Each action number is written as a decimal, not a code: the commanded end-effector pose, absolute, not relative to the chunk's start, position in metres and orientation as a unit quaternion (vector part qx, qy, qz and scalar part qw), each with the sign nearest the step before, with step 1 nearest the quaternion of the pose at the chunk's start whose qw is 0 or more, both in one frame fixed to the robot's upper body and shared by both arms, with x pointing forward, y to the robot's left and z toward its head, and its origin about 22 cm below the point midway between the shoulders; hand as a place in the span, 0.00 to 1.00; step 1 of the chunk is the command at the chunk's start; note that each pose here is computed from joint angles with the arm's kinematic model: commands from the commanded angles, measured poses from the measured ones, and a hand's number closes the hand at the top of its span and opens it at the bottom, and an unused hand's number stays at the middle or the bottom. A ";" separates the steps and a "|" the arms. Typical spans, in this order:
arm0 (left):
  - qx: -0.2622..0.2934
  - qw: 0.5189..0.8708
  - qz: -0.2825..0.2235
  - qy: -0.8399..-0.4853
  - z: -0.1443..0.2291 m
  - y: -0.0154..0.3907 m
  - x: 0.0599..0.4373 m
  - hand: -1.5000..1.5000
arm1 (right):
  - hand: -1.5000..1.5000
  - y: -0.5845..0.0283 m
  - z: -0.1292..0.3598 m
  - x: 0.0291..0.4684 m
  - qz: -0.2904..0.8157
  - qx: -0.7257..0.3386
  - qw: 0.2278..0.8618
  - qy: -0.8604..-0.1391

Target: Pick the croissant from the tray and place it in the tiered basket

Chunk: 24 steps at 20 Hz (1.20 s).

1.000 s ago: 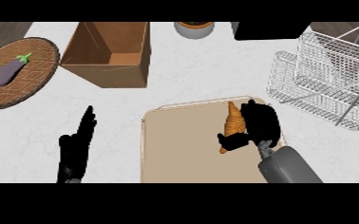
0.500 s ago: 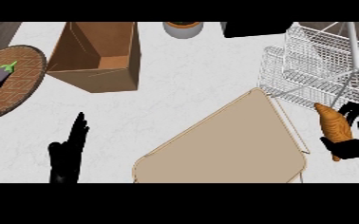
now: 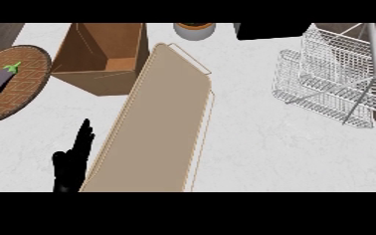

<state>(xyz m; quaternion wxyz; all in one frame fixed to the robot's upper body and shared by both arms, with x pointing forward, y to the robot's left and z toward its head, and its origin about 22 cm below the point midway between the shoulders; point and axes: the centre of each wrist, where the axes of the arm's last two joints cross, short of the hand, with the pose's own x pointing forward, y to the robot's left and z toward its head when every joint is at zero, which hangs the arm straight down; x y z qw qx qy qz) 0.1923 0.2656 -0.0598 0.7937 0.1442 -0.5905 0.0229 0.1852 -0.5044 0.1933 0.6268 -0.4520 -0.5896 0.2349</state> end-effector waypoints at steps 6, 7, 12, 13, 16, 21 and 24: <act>0.120 0.794 0.002 -0.596 -0.063 0.268 0.204 0.50 | 1.00 -0.536 0.279 0.108 0.211 -0.495 0.586 -0.607; 0.120 0.786 0.003 -0.606 -0.062 0.248 0.212 0.50 | 1.00 -0.528 0.281 0.108 0.201 -0.492 0.585 -0.613; 0.112 0.789 -0.014 -0.604 -0.046 0.252 0.226 0.50 | 1.00 -0.522 0.311 0.150 0.172 -0.496 0.591 -0.613; 0.119 0.786 -0.009 -0.606 -0.059 0.238 0.214 0.50 | 1.00 -0.518 0.302 0.159 0.180 -0.502 0.595 -0.602; 0.127 0.785 -0.011 -0.606 -0.074 0.258 0.215 0.50 | 1.00 -0.513 0.311 0.179 0.168 -0.501 0.606 -0.594; 0.103 0.790 -0.014 -0.605 -0.037 0.237 0.222 0.50 | 1.00 -0.519 0.308 0.213 0.173 -0.497 0.618 -0.584; 0.106 0.790 -0.017 -0.603 -0.044 0.240 0.223 0.50 | 1.00 -0.496 0.294 0.244 0.192 -0.475 0.621 -0.593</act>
